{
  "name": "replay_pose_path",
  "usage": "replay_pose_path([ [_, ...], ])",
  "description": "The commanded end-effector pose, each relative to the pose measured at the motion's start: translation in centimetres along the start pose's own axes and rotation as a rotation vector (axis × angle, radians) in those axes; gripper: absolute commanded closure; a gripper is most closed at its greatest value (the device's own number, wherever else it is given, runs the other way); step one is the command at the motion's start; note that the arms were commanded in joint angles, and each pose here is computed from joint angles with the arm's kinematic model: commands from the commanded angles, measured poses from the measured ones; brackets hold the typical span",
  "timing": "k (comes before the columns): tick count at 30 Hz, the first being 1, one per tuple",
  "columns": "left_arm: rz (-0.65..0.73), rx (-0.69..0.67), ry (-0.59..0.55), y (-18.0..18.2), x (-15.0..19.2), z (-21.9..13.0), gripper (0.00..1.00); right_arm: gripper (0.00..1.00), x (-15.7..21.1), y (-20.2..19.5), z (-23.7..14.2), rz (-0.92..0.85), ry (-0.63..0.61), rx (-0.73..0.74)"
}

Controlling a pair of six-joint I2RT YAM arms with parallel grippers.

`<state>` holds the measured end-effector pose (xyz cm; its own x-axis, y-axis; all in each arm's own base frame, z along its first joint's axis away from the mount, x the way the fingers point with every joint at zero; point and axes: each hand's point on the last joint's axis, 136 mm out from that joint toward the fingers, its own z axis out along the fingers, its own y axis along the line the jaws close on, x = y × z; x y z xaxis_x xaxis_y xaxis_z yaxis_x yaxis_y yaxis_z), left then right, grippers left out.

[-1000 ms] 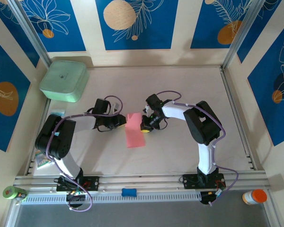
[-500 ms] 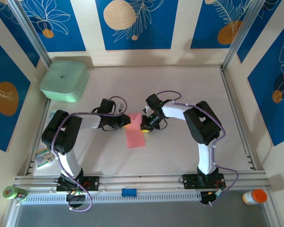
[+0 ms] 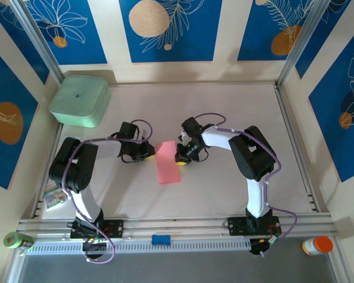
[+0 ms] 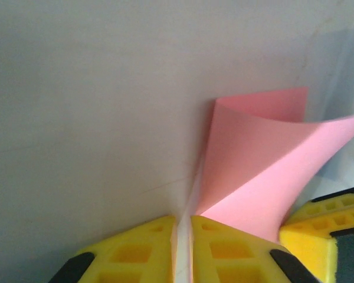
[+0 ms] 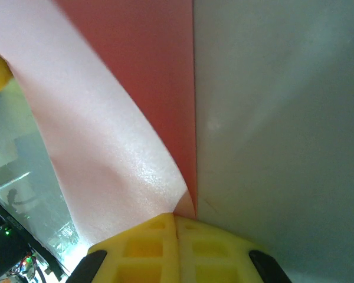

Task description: Fold a paper plane with a square sheet of paper (pick it up from the middle)

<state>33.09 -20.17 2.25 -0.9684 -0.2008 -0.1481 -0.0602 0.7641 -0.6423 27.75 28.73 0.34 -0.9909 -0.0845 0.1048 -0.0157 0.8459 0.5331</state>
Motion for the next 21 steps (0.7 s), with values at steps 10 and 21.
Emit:
replay_pose_path([
  [10,0.061,0.179,-0.014,-5.6,-0.9,0.2,0.83,1.00,4.7,-13.7,2.8,0.143,0.121,0.514],
  [21,0.029,0.032,0.028,-2.4,-0.8,2.6,0.84,1.00,4.8,-13.8,2.8,0.139,0.124,0.517],
])
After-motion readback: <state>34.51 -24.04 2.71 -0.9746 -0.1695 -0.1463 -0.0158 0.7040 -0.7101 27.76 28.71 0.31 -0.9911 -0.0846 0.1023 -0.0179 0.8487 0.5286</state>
